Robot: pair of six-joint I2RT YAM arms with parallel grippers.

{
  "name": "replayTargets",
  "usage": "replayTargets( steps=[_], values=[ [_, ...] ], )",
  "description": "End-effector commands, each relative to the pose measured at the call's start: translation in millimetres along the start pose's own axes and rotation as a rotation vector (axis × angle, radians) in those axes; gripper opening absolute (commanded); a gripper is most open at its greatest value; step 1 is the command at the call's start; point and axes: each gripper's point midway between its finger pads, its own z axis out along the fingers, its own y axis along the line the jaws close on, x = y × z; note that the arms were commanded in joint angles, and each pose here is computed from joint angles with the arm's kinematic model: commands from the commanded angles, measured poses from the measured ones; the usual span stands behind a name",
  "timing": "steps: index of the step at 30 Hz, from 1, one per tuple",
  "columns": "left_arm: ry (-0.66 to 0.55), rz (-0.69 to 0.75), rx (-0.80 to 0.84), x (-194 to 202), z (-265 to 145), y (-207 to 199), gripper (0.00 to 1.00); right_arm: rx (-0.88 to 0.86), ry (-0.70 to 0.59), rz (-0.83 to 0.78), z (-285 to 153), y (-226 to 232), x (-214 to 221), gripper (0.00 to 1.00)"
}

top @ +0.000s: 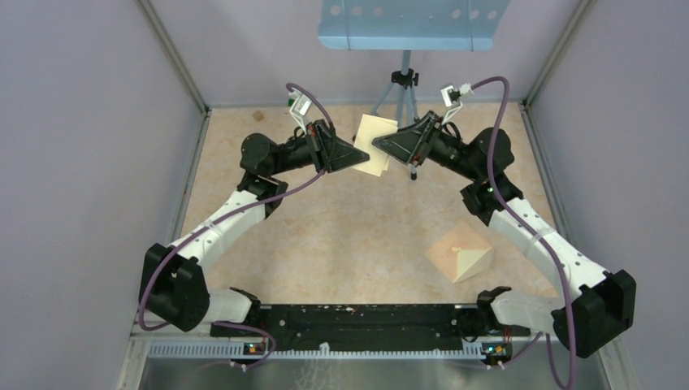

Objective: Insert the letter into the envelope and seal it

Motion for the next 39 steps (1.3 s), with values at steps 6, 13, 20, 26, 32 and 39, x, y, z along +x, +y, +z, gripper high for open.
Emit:
replayTargets(
  steps=[6,13,20,26,32,39],
  values=[
    [-0.025,0.041,0.025,-3.3,0.4,-5.5,0.00,-0.013,0.031,-0.008,6.2,4.1,6.4,0.34],
    [-0.014,0.011,0.006,-1.2,1.0,0.0,0.00,0.052,0.029,0.001,6.1,-3.0,3.0,0.00],
    [0.068,-0.223,-0.145,29.7,-17.4,4.2,0.00,0.519,0.105,-0.004,-28.0,-58.1,1.9,0.00],
    [0.079,0.077,-0.361,48.8,-25.9,64.3,0.99,0.994,0.144,-0.035,-114.1,-98.6,10.1,0.00],
    [0.225,0.021,-0.305,134.8,28.0,75.6,0.99,1.184,-0.017,-0.103,-178.6,-76.4,-20.9,0.00],
    [0.405,-0.091,-0.180,233.0,100.5,91.2,0.98,1.189,-0.143,-0.136,-204.4,-40.6,-50.5,0.00]
  ],
)
